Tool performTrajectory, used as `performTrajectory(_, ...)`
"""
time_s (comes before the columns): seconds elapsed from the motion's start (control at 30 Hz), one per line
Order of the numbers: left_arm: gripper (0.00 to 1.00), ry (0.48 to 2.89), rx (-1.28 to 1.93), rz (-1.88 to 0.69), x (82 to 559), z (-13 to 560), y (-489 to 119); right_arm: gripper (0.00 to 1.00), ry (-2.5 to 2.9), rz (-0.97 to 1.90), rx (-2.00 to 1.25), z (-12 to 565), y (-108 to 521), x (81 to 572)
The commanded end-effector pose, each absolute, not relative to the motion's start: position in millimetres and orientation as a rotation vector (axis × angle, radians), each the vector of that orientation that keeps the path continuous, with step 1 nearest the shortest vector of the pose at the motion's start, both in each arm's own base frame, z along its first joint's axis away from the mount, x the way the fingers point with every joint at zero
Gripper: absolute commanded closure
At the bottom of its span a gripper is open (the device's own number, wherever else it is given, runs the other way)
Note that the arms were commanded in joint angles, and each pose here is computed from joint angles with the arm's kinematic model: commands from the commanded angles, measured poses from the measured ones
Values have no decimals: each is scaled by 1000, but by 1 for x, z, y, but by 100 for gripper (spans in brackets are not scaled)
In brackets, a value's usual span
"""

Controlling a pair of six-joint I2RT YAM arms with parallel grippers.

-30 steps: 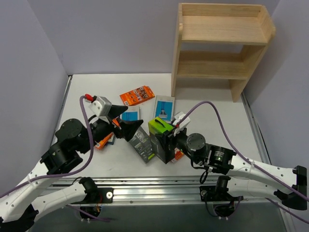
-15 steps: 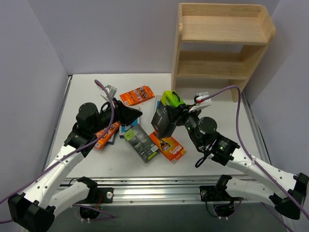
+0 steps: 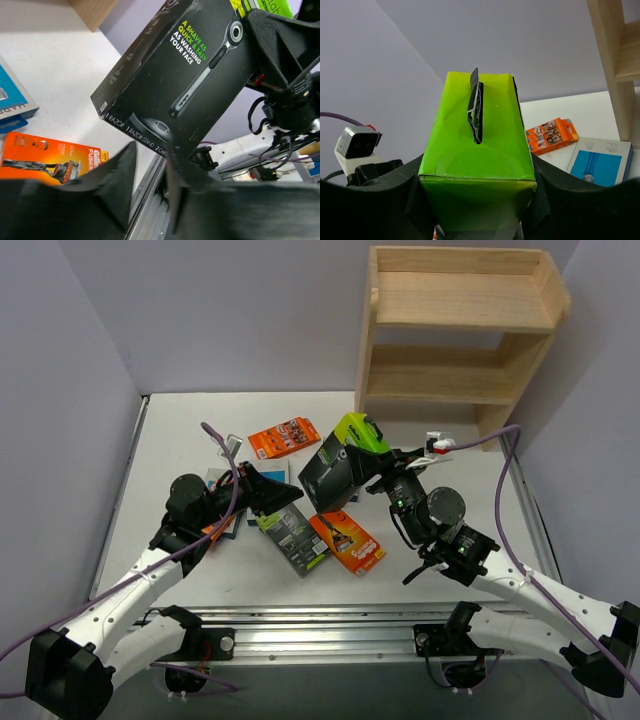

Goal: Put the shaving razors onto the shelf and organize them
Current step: Pass the shaving razor from the right arm to the left

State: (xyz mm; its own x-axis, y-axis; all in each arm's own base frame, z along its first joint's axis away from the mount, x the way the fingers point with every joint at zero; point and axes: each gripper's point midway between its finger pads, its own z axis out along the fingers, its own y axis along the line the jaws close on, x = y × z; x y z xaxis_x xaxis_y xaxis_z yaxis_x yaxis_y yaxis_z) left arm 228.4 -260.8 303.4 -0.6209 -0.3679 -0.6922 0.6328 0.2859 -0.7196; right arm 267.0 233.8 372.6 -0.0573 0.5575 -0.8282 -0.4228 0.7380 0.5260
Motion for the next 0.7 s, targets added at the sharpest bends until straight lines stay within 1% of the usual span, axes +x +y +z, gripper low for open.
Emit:
performTrajectory(0.0,58,1570,222,-1560,217,325,-256,100,1201,959,248,429,215,255)
performTrajectory(0.23,41,1490,139,-1661,207,320,-249,100,1168,1006,257,427,219,253)
performTrajectory(0.47,35,1413,103,-1733,205,324,-247,100,1140,1082,264,430,229,253)
performTrajectory(0.67,30,1379,101,-1725,212,328,-249,100,1123,1123,278,428,231,251)
